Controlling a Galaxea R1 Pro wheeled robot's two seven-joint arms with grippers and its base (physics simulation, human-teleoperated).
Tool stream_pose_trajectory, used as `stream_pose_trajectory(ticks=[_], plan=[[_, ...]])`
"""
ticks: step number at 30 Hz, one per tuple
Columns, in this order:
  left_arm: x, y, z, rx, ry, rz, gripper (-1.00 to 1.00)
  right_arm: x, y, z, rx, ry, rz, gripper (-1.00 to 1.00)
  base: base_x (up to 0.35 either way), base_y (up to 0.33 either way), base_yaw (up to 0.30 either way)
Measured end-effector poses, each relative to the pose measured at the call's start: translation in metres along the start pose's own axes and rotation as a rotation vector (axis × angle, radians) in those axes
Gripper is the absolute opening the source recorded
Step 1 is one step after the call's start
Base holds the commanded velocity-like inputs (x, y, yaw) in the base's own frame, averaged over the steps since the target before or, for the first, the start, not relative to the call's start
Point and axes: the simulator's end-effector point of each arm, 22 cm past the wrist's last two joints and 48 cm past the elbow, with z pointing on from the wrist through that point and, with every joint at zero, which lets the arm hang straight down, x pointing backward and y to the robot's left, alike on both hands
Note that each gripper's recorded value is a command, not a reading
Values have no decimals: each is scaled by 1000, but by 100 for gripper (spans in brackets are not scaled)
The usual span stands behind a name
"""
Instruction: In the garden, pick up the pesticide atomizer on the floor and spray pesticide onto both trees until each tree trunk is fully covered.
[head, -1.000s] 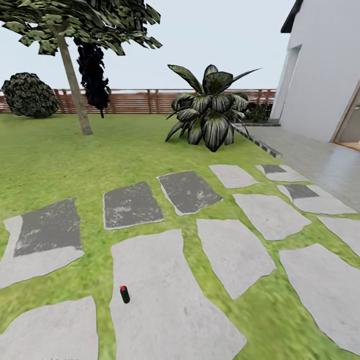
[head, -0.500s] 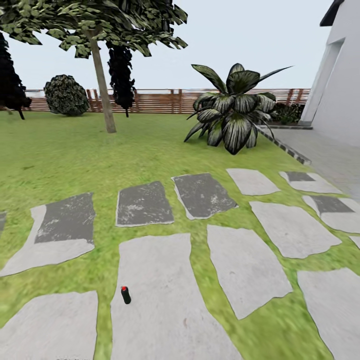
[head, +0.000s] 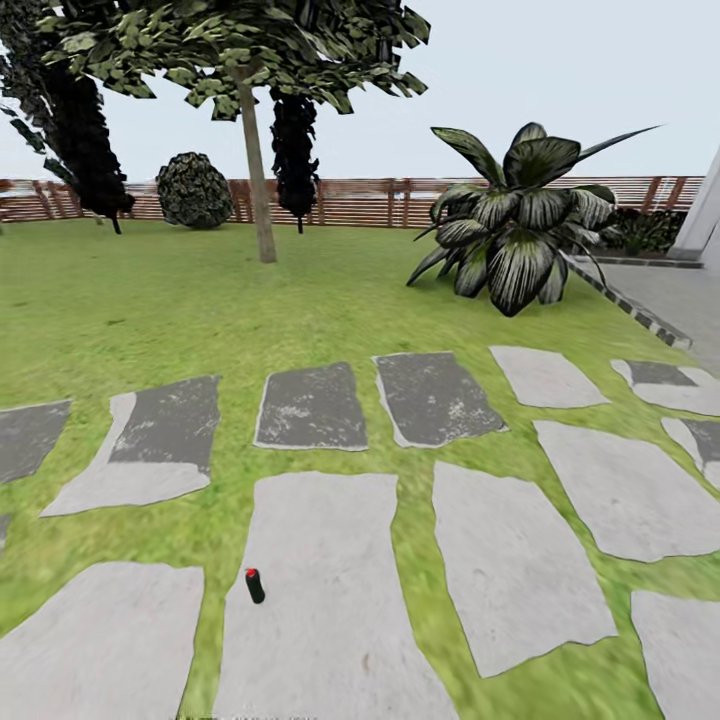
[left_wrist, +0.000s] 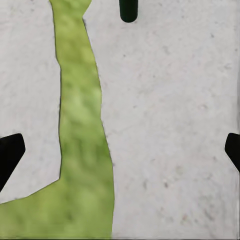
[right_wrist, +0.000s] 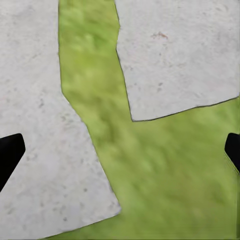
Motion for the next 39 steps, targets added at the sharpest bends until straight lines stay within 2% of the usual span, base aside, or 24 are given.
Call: stream_pose_trajectory(ticks=[23, 39], plan=[[0, 0, 0, 0, -1, 0, 100, 0, 0, 0, 0, 0, 0, 100, 0, -269, 279], [0, 0, 0, 0, -2, 0, 100, 0, 0, 0, 0, 0, 0, 100, 0, -35, 276]])
